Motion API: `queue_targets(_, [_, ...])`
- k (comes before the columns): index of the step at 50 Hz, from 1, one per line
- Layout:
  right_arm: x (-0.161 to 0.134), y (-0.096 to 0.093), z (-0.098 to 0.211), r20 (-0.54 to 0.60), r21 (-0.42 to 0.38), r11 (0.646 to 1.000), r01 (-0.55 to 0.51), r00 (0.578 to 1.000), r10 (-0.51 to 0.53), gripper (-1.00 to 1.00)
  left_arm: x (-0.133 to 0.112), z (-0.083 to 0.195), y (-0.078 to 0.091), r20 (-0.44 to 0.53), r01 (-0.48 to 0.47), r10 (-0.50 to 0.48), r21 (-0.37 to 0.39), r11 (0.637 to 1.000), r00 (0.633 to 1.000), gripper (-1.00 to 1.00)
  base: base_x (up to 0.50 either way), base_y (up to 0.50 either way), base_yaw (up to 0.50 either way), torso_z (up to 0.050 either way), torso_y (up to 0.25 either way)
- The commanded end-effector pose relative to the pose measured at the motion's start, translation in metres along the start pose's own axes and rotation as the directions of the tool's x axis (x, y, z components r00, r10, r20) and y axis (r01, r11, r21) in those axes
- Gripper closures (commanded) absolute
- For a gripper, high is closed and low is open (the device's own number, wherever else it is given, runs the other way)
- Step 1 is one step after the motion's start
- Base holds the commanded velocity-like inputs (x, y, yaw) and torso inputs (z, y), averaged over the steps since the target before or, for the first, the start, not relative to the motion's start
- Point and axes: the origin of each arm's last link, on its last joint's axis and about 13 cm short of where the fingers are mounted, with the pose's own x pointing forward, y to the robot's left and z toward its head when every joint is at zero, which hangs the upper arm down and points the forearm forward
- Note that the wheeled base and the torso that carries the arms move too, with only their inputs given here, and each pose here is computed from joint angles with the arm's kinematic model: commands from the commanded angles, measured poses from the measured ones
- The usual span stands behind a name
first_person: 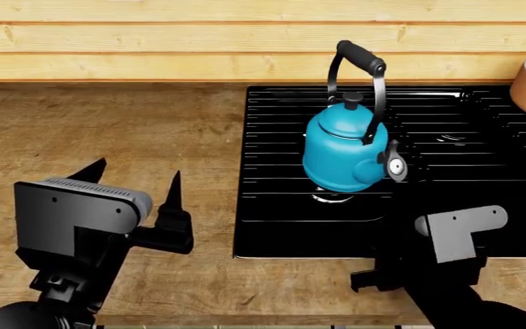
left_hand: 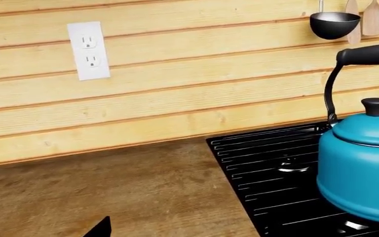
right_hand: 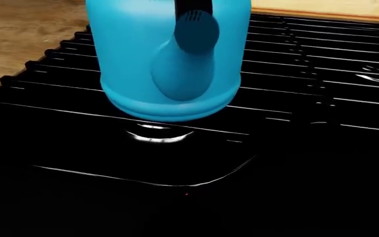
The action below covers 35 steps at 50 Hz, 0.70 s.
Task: Pick the kettle from the counter and place it on a stove burner. Then turn the burner on.
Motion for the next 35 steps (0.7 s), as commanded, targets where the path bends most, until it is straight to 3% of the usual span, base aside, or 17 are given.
queue_targets(1, [0.010,-0.005,-0.037,-0.222,0.054,0.992,-0.112,0.967,0.121,1.00,0.000,0.000,0.000,-0.003,0.002,-0.002,-0.001,1.000,1.000,-1.00,0.01,0.00,0.01,0.000,0.000])
queue_targets(7, [0.011,-0.005,-0.043,-0.242,0.036,0.982,-0.185,0.952,0.188,1.00,0.000,-0.001,-0.001,-0.002,0.002,-0.002,-0.001,1.000,1.000,-1.00,0.01,0.00,0.01,0.000,0.000])
queue_targets(23, [0.013,-0.009,-0.057,-0.271,0.014,0.968,-0.250,0.931,0.244,1.00,0.002,-0.001,-0.002,-0.006,0.007,-0.007,0.000,1.000,1.000,-1.00,0.01,0.00,0.01,0.000,0.000])
queue_targets(35, [0.004,-0.008,-0.065,-0.287,-0.003,0.930,-0.367,0.892,0.350,1.00,0.003,0.000,-0.004,-0.005,0.010,-0.010,0.002,1.000,1.000,-1.00,0.01,0.00,0.01,0.000,0.000])
